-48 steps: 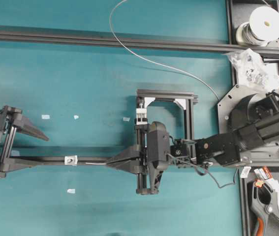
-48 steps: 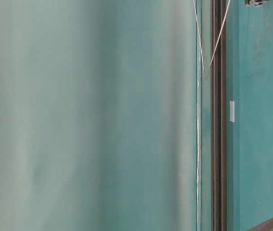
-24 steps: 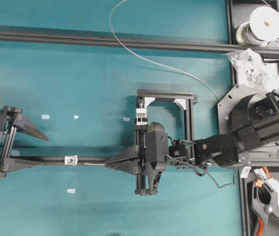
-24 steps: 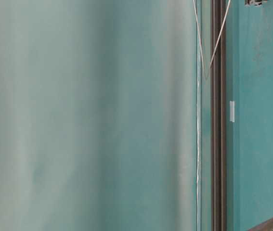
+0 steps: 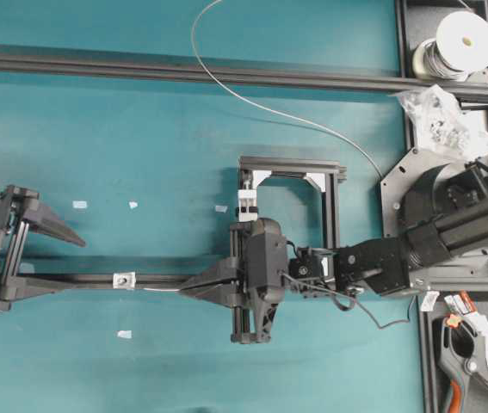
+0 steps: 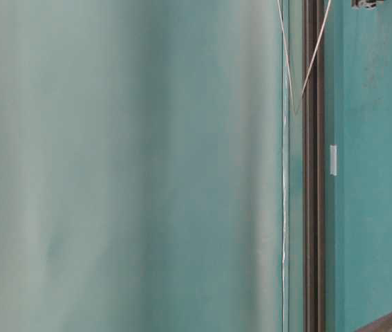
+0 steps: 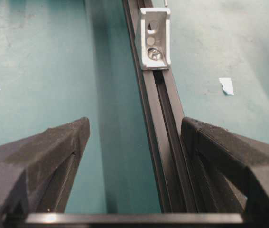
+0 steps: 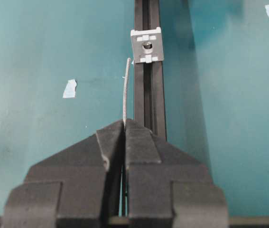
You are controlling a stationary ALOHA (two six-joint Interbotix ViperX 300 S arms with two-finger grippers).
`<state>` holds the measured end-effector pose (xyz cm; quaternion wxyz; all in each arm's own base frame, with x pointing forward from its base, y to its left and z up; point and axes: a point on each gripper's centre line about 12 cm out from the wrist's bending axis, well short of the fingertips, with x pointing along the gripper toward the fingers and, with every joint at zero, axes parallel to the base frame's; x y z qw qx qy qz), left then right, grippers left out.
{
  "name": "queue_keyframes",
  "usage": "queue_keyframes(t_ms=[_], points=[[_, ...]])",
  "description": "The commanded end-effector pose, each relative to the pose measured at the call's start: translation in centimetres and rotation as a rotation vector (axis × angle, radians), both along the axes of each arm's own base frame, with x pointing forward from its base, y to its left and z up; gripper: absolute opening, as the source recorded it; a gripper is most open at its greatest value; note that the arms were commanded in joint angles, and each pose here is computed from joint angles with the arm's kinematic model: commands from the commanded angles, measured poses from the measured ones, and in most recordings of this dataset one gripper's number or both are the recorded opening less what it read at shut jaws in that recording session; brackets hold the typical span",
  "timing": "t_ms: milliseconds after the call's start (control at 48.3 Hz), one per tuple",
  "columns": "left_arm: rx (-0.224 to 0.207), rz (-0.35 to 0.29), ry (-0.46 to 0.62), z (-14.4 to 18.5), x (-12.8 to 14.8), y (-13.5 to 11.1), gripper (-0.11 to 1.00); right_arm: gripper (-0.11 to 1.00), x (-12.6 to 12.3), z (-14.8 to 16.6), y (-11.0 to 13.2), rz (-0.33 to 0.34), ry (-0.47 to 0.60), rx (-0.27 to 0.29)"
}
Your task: Insert the wire through the hole in the metal fitting.
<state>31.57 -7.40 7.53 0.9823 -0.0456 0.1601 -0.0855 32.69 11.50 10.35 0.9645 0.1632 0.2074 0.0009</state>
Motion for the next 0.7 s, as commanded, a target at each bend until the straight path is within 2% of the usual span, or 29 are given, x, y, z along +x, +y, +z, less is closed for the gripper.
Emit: queue_keyframes(t_ms=[0, 684], points=[[-0.009, -0.004, -0.033, 0.80, 0.41, -0.22, 0.83, -0.01, 0.51, 0.90, 0.13, -0.005, -0.034, 0.011], [-0.008, -0.006, -0.037, 0.91, 0.51, -0.26, 0.83, -0.01, 1.25, 0.56, -0.42, -0.027, -0.031, 0.006]])
